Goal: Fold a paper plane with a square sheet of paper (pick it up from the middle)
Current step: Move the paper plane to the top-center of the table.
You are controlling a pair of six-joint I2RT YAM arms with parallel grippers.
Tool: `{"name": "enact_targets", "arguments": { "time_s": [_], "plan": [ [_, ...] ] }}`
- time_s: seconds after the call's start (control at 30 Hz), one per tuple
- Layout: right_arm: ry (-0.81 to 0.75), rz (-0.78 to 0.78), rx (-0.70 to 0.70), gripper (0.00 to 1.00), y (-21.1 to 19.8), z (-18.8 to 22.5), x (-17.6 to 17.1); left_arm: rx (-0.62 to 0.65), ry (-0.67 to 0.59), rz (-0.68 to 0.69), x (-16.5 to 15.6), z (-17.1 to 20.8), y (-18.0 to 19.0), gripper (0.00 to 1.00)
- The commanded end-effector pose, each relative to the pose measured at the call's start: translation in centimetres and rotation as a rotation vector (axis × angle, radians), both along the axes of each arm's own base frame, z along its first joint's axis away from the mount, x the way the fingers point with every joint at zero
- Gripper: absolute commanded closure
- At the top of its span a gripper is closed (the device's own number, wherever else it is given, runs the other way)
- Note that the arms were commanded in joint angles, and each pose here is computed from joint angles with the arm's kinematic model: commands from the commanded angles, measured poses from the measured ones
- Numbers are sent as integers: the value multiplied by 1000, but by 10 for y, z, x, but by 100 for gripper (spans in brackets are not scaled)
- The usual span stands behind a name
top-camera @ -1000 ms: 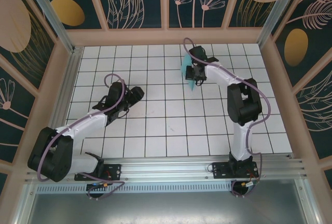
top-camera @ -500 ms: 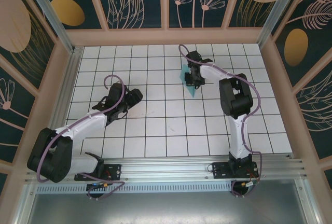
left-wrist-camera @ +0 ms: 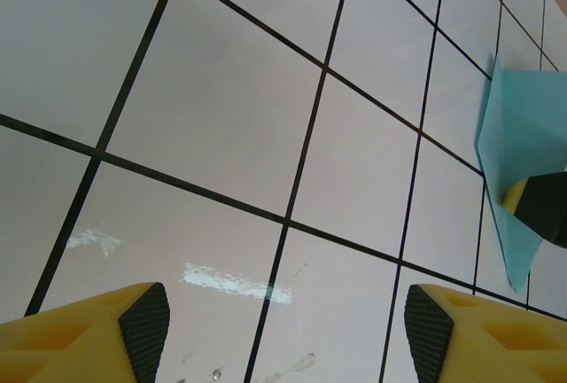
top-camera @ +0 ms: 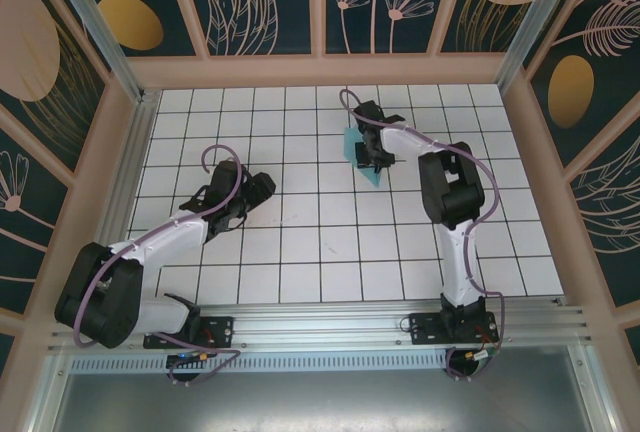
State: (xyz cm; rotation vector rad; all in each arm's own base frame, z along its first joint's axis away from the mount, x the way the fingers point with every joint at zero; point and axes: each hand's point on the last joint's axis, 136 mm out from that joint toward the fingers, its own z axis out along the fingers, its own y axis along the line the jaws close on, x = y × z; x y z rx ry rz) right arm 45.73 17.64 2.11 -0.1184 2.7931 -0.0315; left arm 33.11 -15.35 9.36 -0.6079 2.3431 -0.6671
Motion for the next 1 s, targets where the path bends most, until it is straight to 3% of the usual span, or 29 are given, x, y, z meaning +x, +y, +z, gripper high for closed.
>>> {"name": "enact_targets", "arguments": {
  "time_s": [0.0,0.2,0.33,0.5,0.6,0.97],
  "plan": [
    [13,2,-82,51,1,-2,-6,18,3,-14,3,-2,1,27],
    [-1,0,-126,65,5,4,-7,13,9,-21,3,-5,-1,27],
    [5,-10,-144,84,4,0,-10,14,13,-26,3,-7,-2,27],
    [-1,-26,-148,92,6,0,-11,10,18,-33,3,-8,-3,27],
    [1,-24,-131,89,13,0,-11,7,21,-35,3,-9,-4,27],
    [-65,-79,-98,55,15,37,-5,2,11,-32,4,-4,-4,27]
  ]
}}
